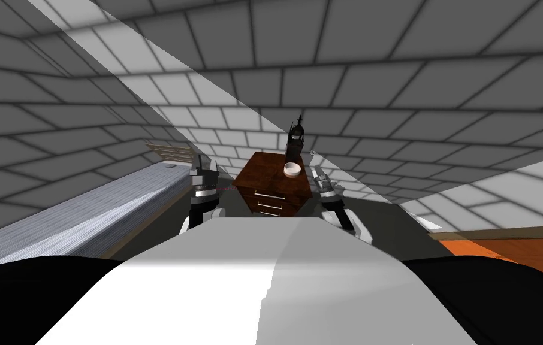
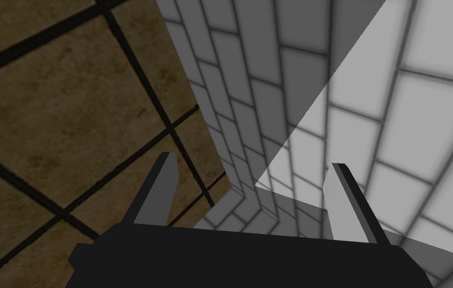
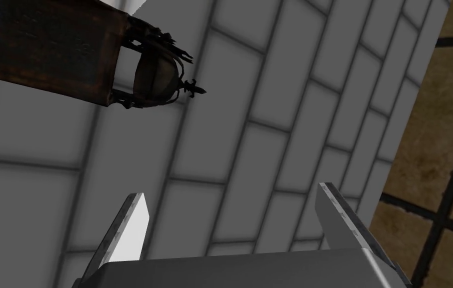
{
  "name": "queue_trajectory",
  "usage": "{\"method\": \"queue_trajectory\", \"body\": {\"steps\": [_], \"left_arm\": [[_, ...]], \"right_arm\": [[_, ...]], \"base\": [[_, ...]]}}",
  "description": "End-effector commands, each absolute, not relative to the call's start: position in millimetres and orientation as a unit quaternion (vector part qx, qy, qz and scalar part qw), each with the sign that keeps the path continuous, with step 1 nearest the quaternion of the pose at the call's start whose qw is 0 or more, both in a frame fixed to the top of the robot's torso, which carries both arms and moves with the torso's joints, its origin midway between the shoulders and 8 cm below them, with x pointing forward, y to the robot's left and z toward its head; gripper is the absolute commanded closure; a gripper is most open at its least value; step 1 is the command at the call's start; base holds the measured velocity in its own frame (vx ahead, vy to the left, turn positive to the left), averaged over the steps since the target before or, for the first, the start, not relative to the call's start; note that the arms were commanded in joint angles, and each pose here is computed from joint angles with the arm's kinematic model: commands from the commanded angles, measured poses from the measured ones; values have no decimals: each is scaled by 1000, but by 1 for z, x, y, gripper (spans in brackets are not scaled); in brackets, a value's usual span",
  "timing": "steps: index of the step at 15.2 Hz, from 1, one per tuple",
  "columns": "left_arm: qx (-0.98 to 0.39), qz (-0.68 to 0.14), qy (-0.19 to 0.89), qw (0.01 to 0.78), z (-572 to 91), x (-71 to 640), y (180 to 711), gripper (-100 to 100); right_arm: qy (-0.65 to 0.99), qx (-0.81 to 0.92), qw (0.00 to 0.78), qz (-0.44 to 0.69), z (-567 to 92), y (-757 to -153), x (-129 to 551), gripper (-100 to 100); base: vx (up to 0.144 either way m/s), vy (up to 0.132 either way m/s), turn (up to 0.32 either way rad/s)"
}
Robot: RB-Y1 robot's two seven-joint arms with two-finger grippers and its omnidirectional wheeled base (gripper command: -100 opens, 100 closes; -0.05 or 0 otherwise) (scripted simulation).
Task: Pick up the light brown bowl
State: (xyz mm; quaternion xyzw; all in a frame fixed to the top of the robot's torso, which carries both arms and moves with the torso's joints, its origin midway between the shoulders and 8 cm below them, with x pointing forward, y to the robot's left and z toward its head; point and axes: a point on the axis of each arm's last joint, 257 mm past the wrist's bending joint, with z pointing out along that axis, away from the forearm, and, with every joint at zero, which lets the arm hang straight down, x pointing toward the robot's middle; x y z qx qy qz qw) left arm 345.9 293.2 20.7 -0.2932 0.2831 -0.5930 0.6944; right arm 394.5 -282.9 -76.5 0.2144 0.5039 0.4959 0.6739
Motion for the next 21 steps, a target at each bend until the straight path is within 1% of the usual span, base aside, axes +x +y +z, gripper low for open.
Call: {"method": "queue_trajectory", "body": {"steps": [1, 11, 12, 14, 15, 20, 21], "left_arm": [[-293, -593, 283, 694, 21, 346, 293, 0], [-293, -593, 283, 694, 21, 346, 293, 0], [-293, -593, 283, 694, 21, 346, 293, 0], [-293, -593, 283, 694, 21, 346, 293, 0], [-293, -593, 283, 694, 21, 346, 293, 0], [-293, -593, 283, 694, 21, 346, 293, 0], [-293, -593, 283, 694, 21, 346, 293, 0]], "right_arm": [[523, 200, 670, 488, -82, -284, 396, -100], [600, 141, 647, 448, -113, -299, 403, -100], [614, 137, 641, 439, -124, -306, 404, -100], [625, 122, 639, 432, -123, -307, 405, -100], [639, 118, 632, 422, -134, -314, 406, -100], [673, 85, 619, 397, -142, -326, 407, -100], [687, 81, 611, 385, -153, -335, 408, -100]], "base": [[-14, 16, 156], [-12, 17, 114], [-10, 24, 178], [-7, 19, 130], [-7, 21, 147], [-9, 21, 133], [-7, 26, 182]]}}
